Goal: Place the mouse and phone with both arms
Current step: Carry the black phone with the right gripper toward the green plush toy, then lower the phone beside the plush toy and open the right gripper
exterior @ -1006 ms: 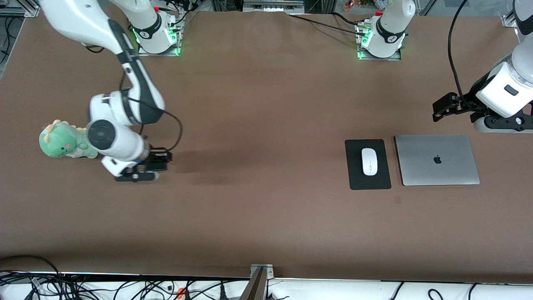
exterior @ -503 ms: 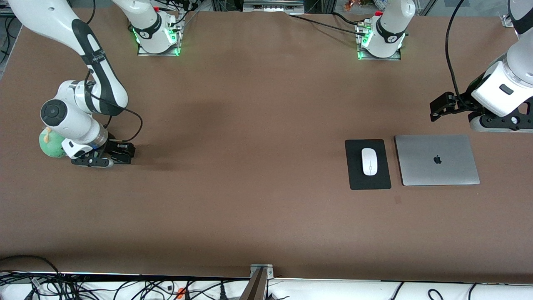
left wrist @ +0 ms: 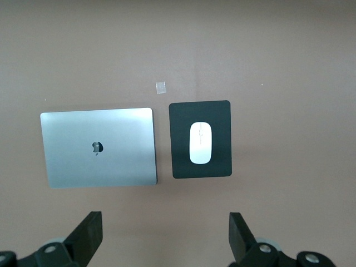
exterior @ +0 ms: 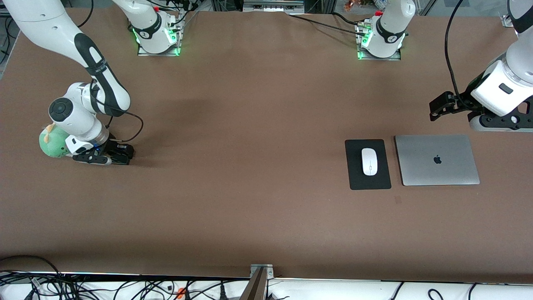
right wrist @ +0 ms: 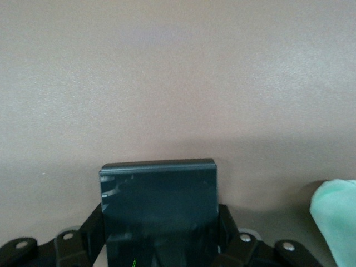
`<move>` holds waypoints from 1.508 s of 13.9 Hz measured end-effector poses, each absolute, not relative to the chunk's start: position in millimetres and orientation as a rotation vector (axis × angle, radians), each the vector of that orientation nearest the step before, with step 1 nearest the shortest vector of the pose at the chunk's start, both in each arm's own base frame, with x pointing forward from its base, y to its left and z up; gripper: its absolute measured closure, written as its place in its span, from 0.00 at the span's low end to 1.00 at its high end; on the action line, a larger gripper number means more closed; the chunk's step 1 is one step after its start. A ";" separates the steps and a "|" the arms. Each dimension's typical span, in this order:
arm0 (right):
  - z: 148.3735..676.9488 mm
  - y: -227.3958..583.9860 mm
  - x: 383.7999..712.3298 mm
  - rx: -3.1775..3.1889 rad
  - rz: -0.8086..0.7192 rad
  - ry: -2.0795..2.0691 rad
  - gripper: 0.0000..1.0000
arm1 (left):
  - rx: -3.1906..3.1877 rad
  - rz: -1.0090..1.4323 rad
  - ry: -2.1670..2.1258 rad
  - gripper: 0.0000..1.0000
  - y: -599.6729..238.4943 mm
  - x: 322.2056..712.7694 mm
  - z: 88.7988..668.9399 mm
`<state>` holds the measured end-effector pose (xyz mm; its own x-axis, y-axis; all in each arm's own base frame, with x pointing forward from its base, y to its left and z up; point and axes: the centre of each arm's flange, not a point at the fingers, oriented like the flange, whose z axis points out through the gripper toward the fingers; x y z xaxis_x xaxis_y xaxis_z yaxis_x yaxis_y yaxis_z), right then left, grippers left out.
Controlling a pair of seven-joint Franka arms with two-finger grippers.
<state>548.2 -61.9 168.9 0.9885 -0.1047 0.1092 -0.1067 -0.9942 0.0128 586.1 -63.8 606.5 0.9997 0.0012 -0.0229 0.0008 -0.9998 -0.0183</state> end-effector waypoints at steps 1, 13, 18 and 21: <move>169.0 -61.5 548.3 3.115 0.170 -0.163 0.13 | -3.123 0.032 -0.005 0.00 -63.8 586.2 607.3; 294.3 -48.0 580.3 3.118 0.075 -0.111 0.00 | -3.143 0.024 -0.008 0.00 -67.6 584.4 611.4; 403.1 -46.2 571.6 3.104 0.087 -0.114 0.00 | -3.143 0.024 -0.008 0.00 -67.6 584.4 611.5; 461.9 -43.1 555.4 3.099 0.060 -0.117 0.00 | -3.143 0.024 -0.008 0.00 -67.6 584.4 611.5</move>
